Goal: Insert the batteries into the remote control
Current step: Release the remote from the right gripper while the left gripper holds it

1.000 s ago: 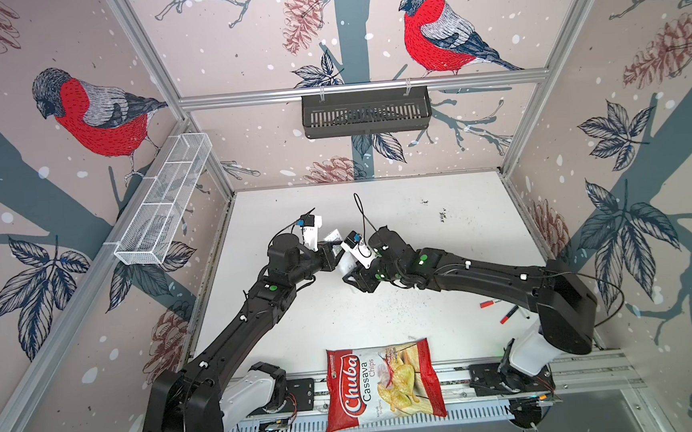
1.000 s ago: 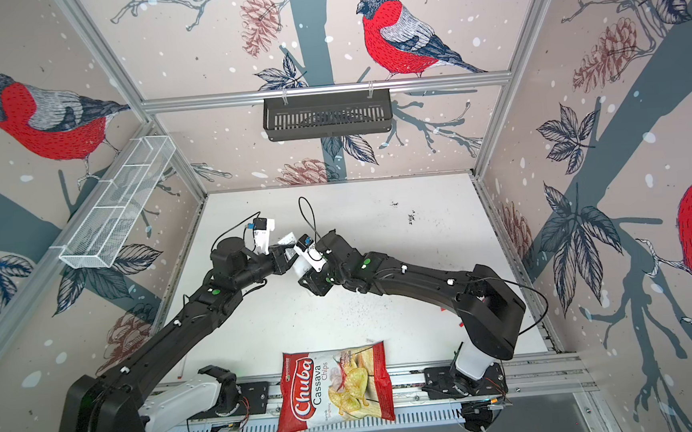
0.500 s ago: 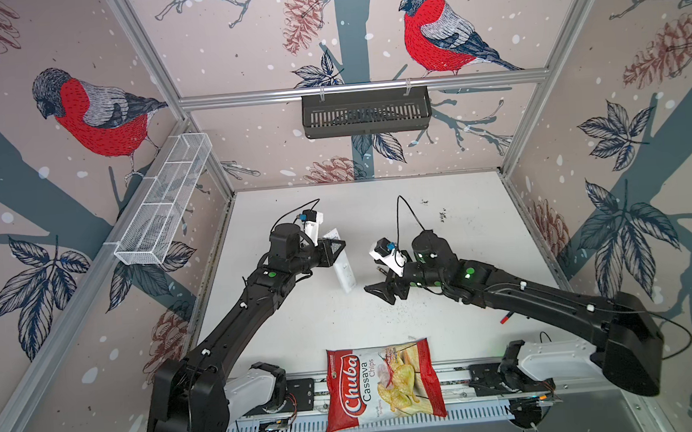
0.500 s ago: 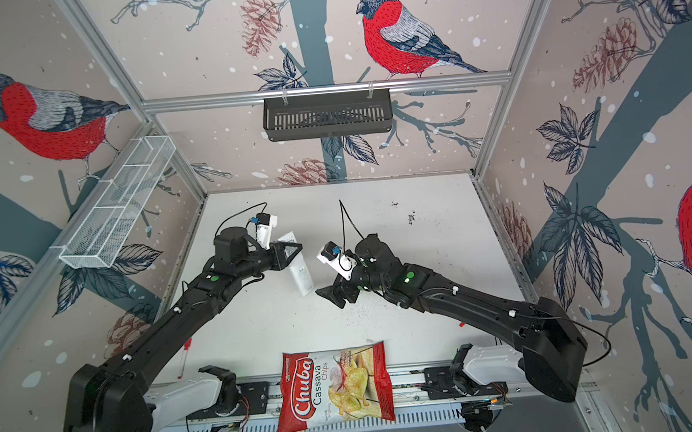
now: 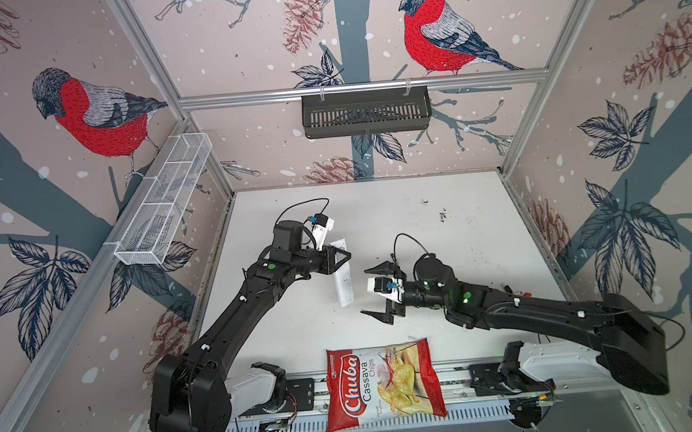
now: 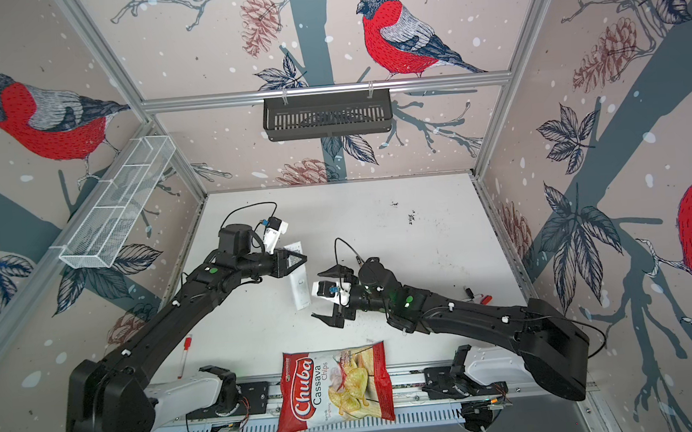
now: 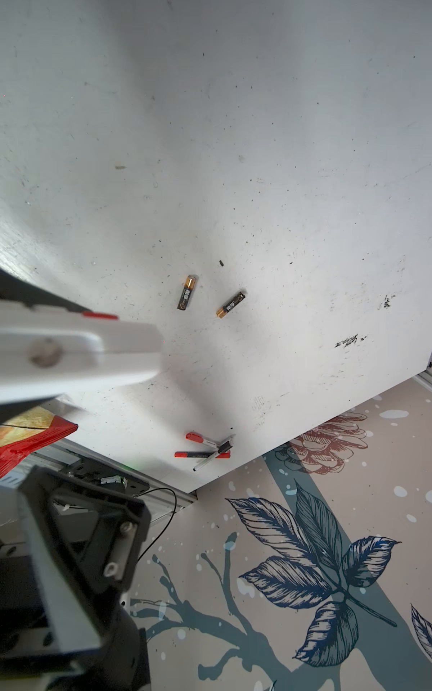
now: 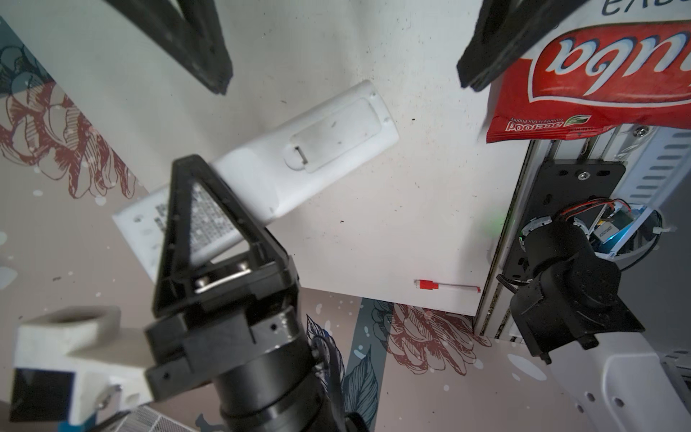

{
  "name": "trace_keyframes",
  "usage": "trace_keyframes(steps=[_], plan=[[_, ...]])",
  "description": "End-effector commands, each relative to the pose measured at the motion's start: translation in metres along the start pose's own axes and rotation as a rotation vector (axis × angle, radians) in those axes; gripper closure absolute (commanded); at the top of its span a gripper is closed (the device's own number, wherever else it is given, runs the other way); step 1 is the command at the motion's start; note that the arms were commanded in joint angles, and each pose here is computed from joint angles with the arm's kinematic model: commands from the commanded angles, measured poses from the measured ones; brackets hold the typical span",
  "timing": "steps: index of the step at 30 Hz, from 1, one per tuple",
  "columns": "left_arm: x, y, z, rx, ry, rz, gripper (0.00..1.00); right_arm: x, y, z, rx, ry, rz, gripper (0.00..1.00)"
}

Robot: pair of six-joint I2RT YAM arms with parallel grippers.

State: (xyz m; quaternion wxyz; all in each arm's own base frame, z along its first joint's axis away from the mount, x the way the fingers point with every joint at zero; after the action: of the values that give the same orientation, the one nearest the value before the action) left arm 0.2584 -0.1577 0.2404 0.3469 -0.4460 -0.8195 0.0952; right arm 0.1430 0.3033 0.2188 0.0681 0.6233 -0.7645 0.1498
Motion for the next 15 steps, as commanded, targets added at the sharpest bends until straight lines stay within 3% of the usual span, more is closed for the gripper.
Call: trace_keyframes(steps=[1,3,8,15], plan=[[0.004,-0.002,-0.002,-0.012,-0.012,0.025,1.00,-0.011,-0.004,-0.011,0.090,-0.054,0.097,0.00],[0.010,-0.001,-0.007,0.000,-0.046,-0.010,1.00,-0.018,-0.032,-0.018,-0.098,-0.040,0.232,0.00],[0.027,0.001,-0.012,0.027,-0.255,-0.124,1.00,-0.028,-0.081,-0.027,-0.566,0.042,0.185,0.02],[0.051,0.016,0.010,0.069,-0.564,-0.311,1.00,-0.041,-0.095,-0.021,-1.020,0.070,0.076,0.00]])
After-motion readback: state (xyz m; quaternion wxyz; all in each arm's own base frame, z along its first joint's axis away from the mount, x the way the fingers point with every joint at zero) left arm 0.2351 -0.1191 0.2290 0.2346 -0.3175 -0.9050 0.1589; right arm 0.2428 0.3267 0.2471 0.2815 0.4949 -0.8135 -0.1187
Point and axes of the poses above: each gripper's point midway between its finger pads, its own x axis back along the fingers, its own y axis along the line the jaws close on, z = x × y, the point moved 7 cm from there along x, back along the fingers, and after that the axes turned 11 degrees about -x, right-handed, at the moved point
